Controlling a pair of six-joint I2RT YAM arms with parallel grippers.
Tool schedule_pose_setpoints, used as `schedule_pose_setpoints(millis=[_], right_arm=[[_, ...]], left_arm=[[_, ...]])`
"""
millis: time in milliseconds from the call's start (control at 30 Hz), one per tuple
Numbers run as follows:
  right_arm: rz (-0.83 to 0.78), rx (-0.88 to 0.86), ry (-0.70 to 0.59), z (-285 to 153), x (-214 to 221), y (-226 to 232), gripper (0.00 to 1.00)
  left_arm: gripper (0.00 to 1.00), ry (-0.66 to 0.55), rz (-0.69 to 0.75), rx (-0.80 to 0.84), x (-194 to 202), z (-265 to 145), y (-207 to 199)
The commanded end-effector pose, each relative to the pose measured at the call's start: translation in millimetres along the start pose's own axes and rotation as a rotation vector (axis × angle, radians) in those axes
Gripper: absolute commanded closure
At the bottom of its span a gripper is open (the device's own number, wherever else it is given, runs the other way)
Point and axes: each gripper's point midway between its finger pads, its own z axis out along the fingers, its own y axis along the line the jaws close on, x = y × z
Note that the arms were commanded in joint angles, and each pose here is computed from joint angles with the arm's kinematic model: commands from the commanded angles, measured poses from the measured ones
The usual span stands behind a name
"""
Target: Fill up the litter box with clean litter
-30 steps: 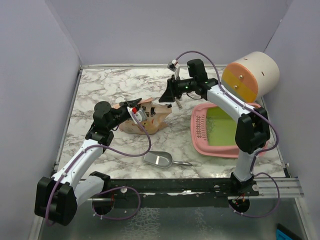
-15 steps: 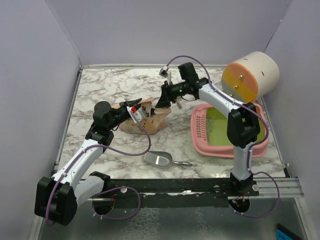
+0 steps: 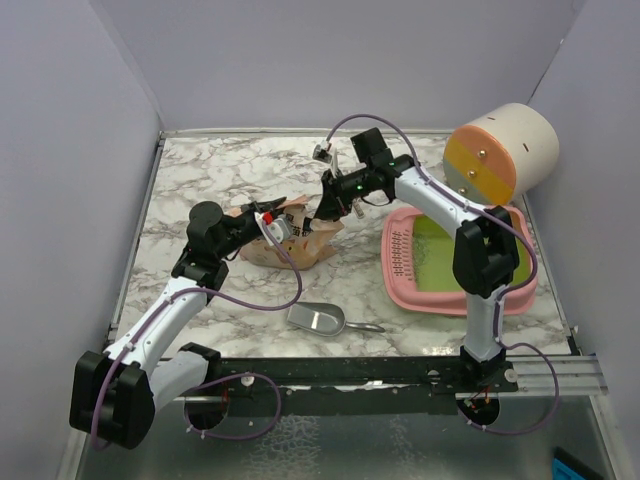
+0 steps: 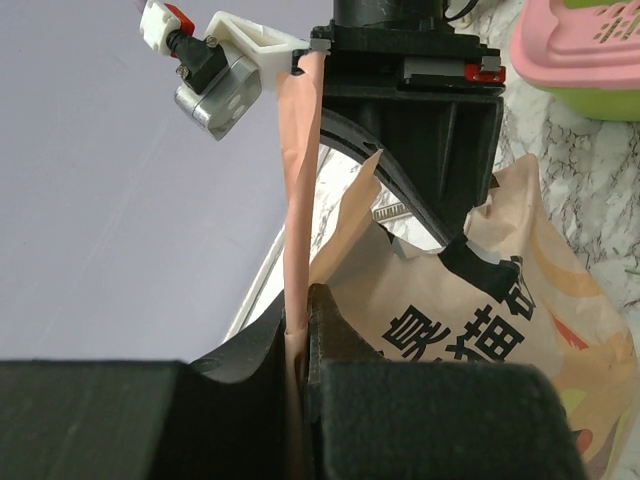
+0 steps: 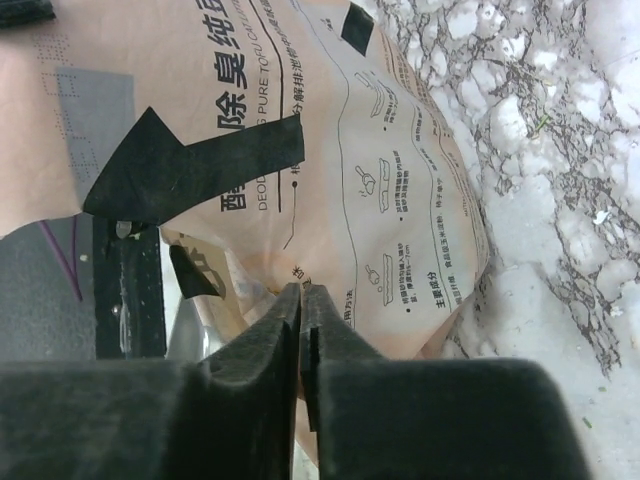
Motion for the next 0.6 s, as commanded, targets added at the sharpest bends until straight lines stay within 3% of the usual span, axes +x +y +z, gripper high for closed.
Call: schedule_pose_setpoints(millis=[0,267,567], right_arm=[[-0.003,0.057,0.034,-8.9,4.0,8.4,0.99],[-0.087,0.415,-0.130,-43.9,-37.9,-2.4,0.99],[-0.140,0.489,-0.321,-70.6,-75.2,26.9,0.99]], left_arm=[[1.00,-0.271,0.259,-0.210,-101.9,-8.8,77.7],[1.00,-0.250,0.253,-0.217,-96.0,-13.5,72.8],[1.00,-0.241,0.218,-0.214,-89.5,-21.3,60.5]])
